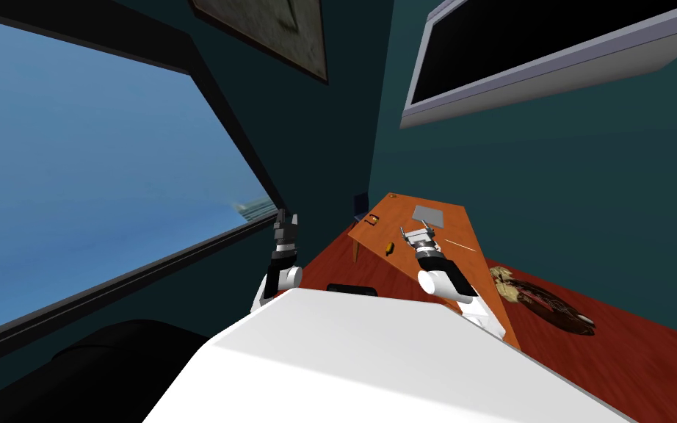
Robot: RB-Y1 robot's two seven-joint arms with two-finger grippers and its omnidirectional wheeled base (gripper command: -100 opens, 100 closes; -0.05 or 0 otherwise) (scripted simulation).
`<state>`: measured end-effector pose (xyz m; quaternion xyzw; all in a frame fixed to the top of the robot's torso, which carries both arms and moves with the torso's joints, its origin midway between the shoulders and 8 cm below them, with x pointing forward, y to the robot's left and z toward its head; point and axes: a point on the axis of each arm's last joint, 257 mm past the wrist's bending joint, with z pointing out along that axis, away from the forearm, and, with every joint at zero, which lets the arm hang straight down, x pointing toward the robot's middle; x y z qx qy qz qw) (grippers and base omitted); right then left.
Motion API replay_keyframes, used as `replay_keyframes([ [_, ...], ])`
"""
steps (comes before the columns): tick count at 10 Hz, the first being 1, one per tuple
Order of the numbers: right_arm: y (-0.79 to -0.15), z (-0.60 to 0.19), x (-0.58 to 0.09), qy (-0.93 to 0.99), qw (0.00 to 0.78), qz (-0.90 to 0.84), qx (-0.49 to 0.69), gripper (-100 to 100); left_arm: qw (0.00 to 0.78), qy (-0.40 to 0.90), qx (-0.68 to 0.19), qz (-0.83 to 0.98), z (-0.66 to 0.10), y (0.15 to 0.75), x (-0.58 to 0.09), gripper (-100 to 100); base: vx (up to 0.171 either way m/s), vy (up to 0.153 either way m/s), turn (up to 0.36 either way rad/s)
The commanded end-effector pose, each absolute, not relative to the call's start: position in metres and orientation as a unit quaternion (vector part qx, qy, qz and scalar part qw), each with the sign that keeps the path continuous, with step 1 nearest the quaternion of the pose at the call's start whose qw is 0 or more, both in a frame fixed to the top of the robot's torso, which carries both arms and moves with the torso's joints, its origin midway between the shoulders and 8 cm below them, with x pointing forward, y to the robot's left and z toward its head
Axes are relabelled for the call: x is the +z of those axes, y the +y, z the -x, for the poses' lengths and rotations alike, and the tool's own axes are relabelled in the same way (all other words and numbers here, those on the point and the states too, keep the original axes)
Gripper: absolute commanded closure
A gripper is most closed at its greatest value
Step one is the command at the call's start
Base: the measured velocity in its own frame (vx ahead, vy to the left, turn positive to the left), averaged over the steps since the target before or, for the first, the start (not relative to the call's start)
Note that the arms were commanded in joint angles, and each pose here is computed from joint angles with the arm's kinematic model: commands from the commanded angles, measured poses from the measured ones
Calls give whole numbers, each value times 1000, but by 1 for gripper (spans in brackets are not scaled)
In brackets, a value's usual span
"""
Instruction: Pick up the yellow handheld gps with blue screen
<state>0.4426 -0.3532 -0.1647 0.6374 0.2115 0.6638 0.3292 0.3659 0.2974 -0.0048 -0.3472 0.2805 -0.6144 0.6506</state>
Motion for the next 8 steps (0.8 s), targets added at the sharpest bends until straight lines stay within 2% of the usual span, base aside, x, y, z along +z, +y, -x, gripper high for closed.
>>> replay_keyframes([
  [1, -356, -448, -189, 193, 292, -670, 655, -100, 651, 281, -614, 347, -366, 297, -5, 0, 45, 6, -33],
  [8, -362, -458, -253, 130, 188, -751, 620, -100, 651, 281, -614, 347, -366, 297, -5, 0, 36, 5, -23],
])
